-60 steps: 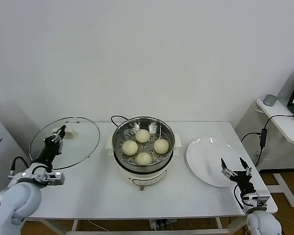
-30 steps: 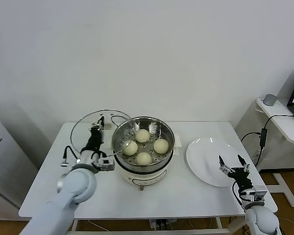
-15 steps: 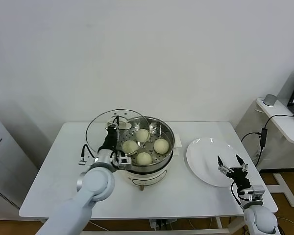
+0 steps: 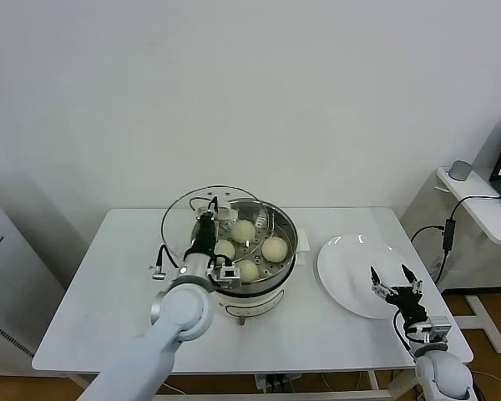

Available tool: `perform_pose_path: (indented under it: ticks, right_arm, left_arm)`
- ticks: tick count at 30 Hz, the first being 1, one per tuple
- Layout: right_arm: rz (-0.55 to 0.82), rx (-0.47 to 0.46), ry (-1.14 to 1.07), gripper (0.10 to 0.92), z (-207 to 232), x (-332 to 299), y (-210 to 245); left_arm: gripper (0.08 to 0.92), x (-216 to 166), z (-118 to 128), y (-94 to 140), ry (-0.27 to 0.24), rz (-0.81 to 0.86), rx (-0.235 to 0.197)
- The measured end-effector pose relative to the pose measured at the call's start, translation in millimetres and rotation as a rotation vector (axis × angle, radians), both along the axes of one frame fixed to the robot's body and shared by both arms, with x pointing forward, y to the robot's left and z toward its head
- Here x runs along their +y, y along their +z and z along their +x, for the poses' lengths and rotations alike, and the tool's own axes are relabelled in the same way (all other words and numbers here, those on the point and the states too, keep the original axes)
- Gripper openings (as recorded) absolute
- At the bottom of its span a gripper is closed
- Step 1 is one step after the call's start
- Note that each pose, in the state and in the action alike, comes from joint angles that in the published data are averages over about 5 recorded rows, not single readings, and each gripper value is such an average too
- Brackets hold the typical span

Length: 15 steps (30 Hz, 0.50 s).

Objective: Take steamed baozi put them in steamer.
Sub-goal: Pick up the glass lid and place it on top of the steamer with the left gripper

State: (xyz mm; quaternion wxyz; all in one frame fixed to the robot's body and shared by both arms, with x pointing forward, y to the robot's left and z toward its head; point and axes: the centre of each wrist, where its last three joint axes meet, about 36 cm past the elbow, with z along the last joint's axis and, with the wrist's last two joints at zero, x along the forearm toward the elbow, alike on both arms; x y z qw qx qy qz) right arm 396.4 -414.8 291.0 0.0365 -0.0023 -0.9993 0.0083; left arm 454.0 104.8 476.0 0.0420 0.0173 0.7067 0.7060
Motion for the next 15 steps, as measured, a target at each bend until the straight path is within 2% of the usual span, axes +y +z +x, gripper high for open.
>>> perform_pose_path:
  ticks: [15]
  right_arm:
    - [-0.001,0.003,-0.007,0.823,0,-4,-1]
  left_arm:
    - [0.111,-32,0,-10,-0.026,-0.001,0.004]
